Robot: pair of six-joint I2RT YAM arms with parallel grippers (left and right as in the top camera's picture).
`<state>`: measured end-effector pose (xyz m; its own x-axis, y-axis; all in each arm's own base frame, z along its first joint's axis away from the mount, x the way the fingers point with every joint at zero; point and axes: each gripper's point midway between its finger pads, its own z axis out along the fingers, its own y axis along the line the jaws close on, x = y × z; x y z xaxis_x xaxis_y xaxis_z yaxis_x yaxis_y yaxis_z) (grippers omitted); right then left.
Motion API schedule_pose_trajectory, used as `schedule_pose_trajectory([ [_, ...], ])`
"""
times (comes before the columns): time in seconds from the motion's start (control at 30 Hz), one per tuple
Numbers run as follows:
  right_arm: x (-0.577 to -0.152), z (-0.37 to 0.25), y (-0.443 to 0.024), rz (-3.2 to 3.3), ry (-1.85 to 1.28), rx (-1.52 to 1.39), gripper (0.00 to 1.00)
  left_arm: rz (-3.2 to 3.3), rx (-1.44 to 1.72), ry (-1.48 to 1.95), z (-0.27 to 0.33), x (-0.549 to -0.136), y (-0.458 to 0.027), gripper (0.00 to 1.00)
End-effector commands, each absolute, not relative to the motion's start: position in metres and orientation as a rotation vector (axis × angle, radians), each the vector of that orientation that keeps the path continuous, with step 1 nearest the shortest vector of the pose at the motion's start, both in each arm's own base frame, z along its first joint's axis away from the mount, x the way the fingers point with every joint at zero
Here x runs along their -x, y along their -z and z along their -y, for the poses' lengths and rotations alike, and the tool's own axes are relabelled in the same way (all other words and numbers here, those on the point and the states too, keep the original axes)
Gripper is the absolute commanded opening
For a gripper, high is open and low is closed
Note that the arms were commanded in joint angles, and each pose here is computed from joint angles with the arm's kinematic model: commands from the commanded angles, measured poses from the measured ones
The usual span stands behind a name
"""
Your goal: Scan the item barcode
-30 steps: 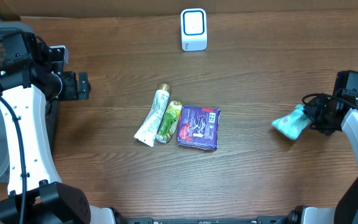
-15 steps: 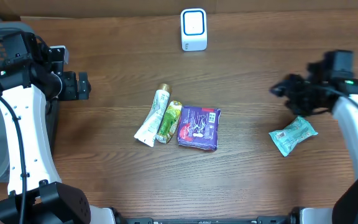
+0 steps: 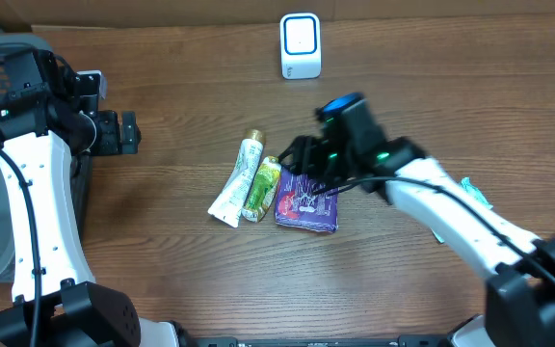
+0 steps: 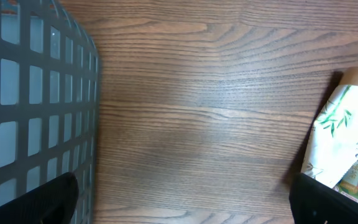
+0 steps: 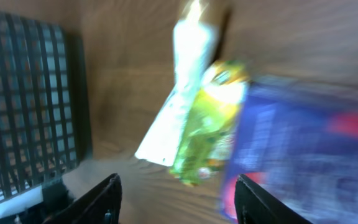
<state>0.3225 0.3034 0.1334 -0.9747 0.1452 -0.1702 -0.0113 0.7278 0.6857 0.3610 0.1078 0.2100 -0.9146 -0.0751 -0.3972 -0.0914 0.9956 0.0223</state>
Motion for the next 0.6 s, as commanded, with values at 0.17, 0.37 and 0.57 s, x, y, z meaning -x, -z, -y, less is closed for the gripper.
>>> schedule_pose_trajectory([
  [0.17,-0.290,-0.347,-0.087,-2.851,-1.045,-0.126,0.51,-2.727,0.088,-0.062,-0.108,-0.359,-0.212,1.00],
  [0.37,-0.283,-0.342,-0.077,-2.887,-0.950,-0.134,0.51,-2.727,0.088,-0.062,-0.108,-0.359,-0.212,1.00],
  [0.57,-0.277,-0.324,-0.063,-2.932,-0.781,-0.159,0.51,-2.727,0.088,-0.062,-0.108,-0.359,-0.212,1.00],
])
